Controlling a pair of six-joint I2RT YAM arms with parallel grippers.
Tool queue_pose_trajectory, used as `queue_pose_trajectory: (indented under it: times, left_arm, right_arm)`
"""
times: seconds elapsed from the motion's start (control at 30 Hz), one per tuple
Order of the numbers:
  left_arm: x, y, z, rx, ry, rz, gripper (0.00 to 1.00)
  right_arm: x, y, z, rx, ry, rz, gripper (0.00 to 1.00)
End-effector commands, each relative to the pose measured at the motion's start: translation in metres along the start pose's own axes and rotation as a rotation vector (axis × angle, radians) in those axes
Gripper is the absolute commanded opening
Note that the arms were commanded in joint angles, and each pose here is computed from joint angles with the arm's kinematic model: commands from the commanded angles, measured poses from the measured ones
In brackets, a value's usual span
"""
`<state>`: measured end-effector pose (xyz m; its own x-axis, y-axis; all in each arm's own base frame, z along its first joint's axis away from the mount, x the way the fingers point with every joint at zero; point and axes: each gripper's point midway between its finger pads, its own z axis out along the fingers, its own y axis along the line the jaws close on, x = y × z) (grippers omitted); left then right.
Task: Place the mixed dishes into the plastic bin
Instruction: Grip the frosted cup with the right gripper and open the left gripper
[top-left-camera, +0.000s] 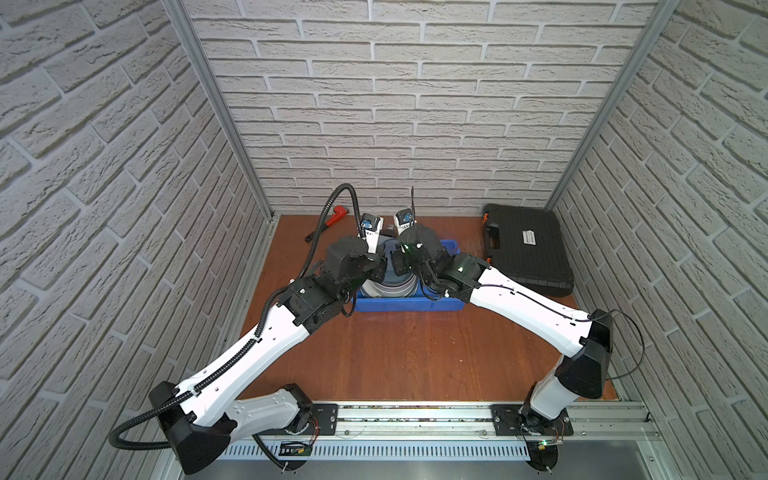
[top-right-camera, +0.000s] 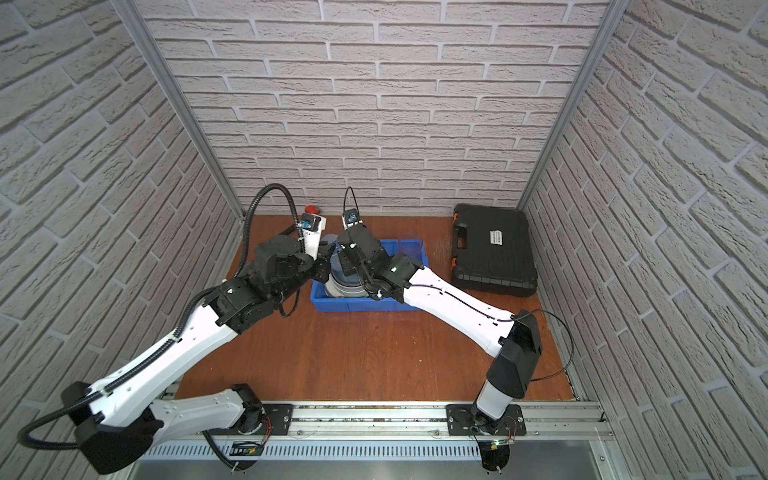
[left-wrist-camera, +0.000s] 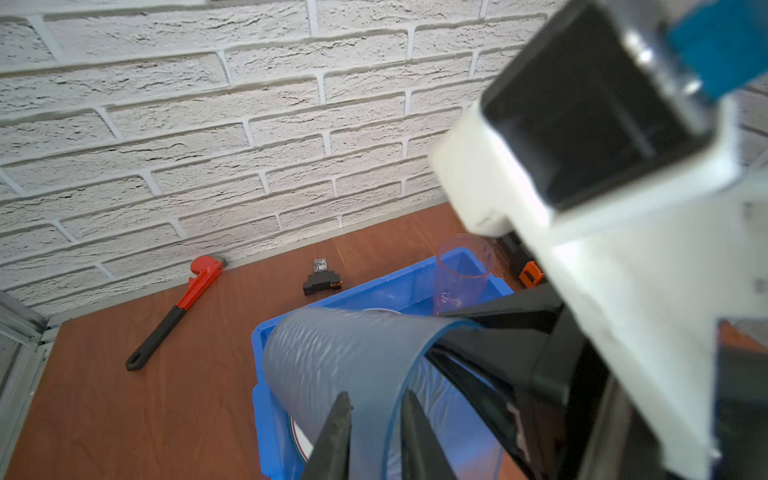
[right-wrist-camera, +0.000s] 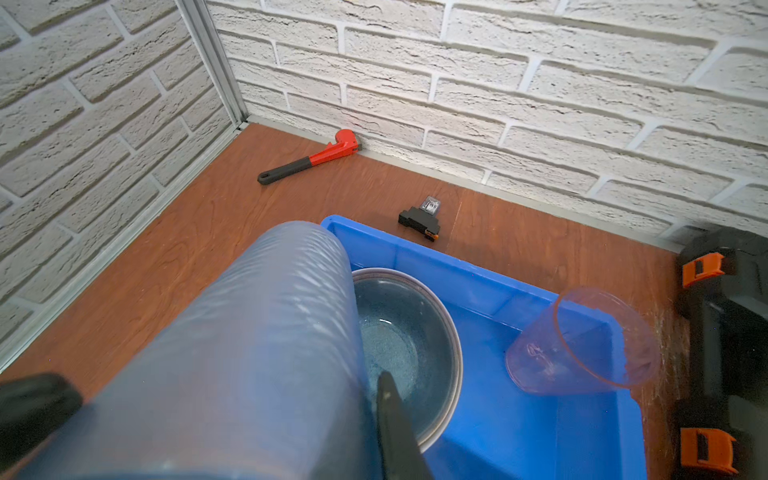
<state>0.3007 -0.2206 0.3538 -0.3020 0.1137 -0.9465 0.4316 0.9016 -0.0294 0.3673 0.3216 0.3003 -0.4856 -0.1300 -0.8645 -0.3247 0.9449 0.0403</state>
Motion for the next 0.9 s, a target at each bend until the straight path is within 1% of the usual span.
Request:
queue_pose_trajectory:
  times: [0.0, 0.1, 0.23, 0.3, 0.4, 0.57, 0.63, 0.87]
  left_arm:
    - [-0.021, -0.005, -0.013, 0.041, -0.093, -0.044, 0.24]
    - [-0.019, -0.001, -0.017, 0.028, -0.09, -0.048, 0.25]
    - [-0.018, 0.0, -0.024, 0.035, -0.096, -0.067, 0.3]
    - [-0.019, -0.002, -0.027, 0.051, -0.099, -0.074, 0.31]
    - [-0.022, -0.001, -0.035, 0.061, -0.106, -0.076, 0.37]
    - [-0.016, 0.011, -0.045, 0.018, -0.105, -0.051, 0.58]
    - [-0.011, 0.018, -0.049, -0.009, -0.105, -0.044, 0.66]
    - [0.005, 0.039, -0.067, -0.086, -0.111, -0.037, 0.86]
  right_arm:
    - [-0.016, 0.007, -0.014, -0.057, -0.064, 0.046, 0.06]
    - [-0.015, 0.002, -0.018, -0.052, -0.068, 0.047, 0.06]
    - [-0.015, -0.002, -0.022, -0.055, -0.073, 0.043, 0.06]
    - [-0.015, -0.001, -0.024, -0.072, -0.072, 0.029, 0.06]
    - [-0.013, -0.001, -0.03, -0.093, -0.059, -0.016, 0.06]
    - [-0.008, -0.014, -0.046, -0.12, -0.012, -0.088, 0.06]
    - [-0.005, -0.026, -0.051, -0.111, 0.017, -0.103, 0.06]
    - [0.008, -0.079, -0.068, -0.013, 0.09, -0.153, 0.06]
